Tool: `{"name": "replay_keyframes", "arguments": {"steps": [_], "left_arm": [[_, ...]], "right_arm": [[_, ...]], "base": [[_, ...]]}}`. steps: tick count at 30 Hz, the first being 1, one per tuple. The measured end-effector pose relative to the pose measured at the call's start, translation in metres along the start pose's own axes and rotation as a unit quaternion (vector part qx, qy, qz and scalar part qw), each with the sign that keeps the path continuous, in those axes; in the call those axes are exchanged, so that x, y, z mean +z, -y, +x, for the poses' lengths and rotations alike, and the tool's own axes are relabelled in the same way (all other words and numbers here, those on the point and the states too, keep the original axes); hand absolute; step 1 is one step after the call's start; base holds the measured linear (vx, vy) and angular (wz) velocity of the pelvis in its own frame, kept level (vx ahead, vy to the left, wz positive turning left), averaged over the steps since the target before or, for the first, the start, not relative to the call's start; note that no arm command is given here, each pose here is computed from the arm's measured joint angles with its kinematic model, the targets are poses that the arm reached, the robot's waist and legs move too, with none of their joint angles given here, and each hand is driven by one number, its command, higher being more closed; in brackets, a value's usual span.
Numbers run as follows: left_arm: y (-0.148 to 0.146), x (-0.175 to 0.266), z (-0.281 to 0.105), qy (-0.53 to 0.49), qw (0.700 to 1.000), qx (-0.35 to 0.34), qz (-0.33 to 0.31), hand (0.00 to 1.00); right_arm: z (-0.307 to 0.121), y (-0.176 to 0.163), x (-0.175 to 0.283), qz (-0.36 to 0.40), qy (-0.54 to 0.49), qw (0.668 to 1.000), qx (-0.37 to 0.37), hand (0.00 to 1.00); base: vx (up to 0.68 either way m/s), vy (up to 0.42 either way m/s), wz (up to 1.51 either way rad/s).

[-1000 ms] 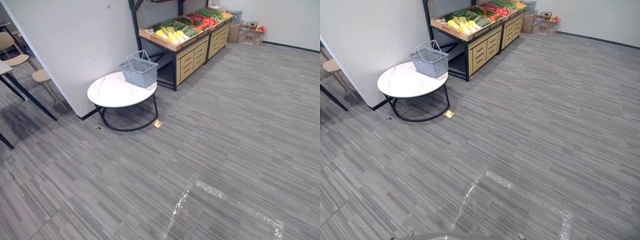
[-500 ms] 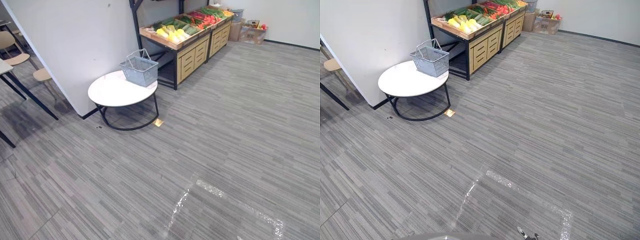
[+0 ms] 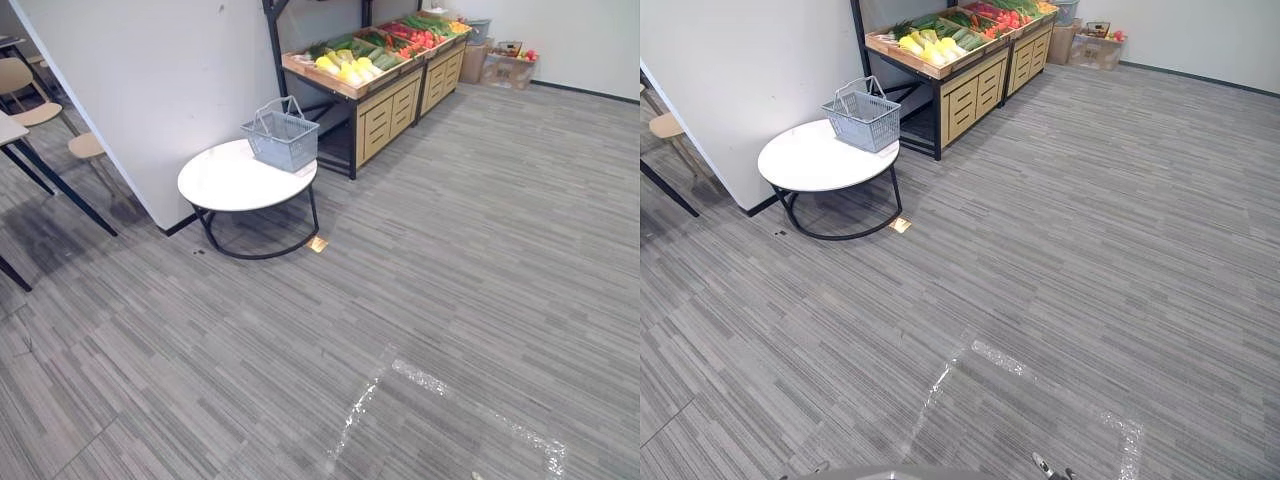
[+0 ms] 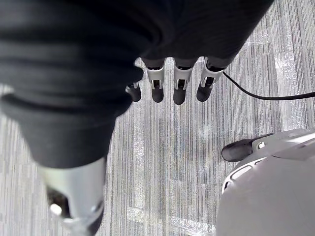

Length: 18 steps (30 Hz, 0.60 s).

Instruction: Pick vegetable in the basket

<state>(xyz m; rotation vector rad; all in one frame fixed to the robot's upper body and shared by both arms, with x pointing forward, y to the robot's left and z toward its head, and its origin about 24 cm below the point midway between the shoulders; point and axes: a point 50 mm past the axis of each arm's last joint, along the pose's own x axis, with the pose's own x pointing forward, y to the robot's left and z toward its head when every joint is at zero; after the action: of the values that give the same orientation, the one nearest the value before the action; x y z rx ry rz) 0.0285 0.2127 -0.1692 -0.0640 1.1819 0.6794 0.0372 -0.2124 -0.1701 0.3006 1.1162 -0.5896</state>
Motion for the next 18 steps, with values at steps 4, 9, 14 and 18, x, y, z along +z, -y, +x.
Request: {"name": "replay_keyframes", "arguments": {"steps": [4,9,14,18], "left_arm": [[-0.001,0.002,0.001,0.003,1.000,0.002,0.000,0.00],[0.000,0.015,0.004,0.019,1.000,0.003,-0.004,0.00],[-0.005,0.024,0.006,0.029,0.998,0.017,-0.053,0.00],[0.000,0.019,0.003,0.016,0.995,0.017,-0.097,0.00]], "right_arm": [[0.000,-0.002,0.000,-0.002,0.002,1.000,0.002,0.00],[0.002,-0.015,0.016,-0.022,0.044,0.999,0.018,0.00],[-0.001,-0.027,0.021,-0.049,0.084,0.993,0.063,0.00],[-0.002,-0.025,0.028,-0.067,0.107,0.990,0.069,0.00]], "base": [[0.00,0.000,0.00],[-0.02,-0.009,0.01],[-0.05,-0.054,0.06],[0.08,0.018,0.19]]}}
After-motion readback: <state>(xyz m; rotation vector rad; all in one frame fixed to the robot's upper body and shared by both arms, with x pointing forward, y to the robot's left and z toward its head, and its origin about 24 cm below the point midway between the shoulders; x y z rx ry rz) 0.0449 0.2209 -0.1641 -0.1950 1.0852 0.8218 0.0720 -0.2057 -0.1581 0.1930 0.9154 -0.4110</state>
